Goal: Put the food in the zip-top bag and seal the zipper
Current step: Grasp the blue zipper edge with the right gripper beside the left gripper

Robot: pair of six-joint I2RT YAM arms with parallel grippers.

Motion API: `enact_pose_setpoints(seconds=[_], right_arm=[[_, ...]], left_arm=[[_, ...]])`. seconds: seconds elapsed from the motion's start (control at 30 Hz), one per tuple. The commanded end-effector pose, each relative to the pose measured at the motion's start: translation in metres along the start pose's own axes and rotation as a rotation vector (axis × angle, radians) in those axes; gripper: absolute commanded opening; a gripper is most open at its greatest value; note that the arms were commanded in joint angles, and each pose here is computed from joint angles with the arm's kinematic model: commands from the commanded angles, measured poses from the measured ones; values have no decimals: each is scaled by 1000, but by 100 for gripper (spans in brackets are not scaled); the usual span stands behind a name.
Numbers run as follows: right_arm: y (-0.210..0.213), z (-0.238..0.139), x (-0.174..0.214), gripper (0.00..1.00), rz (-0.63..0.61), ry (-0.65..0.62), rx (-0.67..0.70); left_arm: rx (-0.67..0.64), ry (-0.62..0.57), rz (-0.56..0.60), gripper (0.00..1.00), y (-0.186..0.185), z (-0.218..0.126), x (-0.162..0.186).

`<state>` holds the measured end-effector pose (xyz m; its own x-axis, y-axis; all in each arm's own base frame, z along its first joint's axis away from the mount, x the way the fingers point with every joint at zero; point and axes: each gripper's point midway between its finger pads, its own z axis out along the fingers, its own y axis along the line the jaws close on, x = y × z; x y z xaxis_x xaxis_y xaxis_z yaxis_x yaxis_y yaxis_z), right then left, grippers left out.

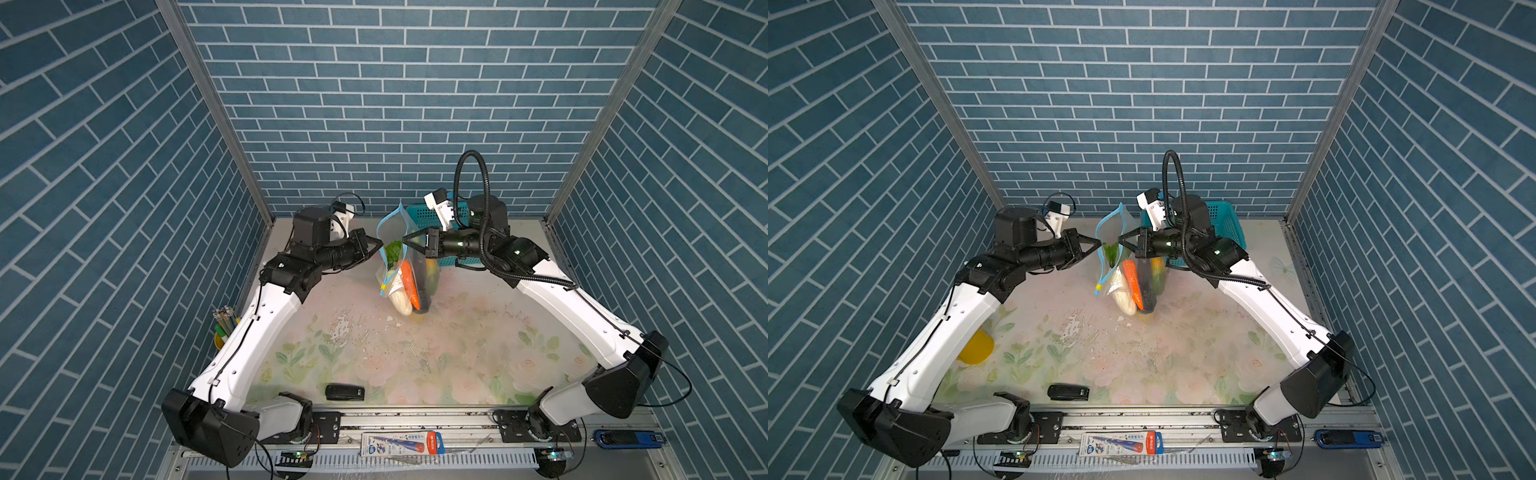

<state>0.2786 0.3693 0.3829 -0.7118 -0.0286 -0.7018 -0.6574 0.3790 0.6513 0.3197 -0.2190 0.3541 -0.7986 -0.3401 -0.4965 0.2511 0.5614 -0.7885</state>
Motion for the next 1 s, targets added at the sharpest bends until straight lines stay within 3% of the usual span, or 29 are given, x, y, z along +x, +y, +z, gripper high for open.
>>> enact_pose_setpoints(seconds=[0.0,0.27,0.7,0.97], right_arm=[[6,2,-3,0,-74,16,4],[-16,21,17,0,-81,90,16],[13,25,7,0,-155,113,-105],[18,24,5,0,-225,144,-110]], left_arm=[[31,5,33,0,-16,2,11],[-11,55,-2,0,8,22,25],[-3,47,13,0,-4,15,29],[12,44,43,0,-22,7,40]])
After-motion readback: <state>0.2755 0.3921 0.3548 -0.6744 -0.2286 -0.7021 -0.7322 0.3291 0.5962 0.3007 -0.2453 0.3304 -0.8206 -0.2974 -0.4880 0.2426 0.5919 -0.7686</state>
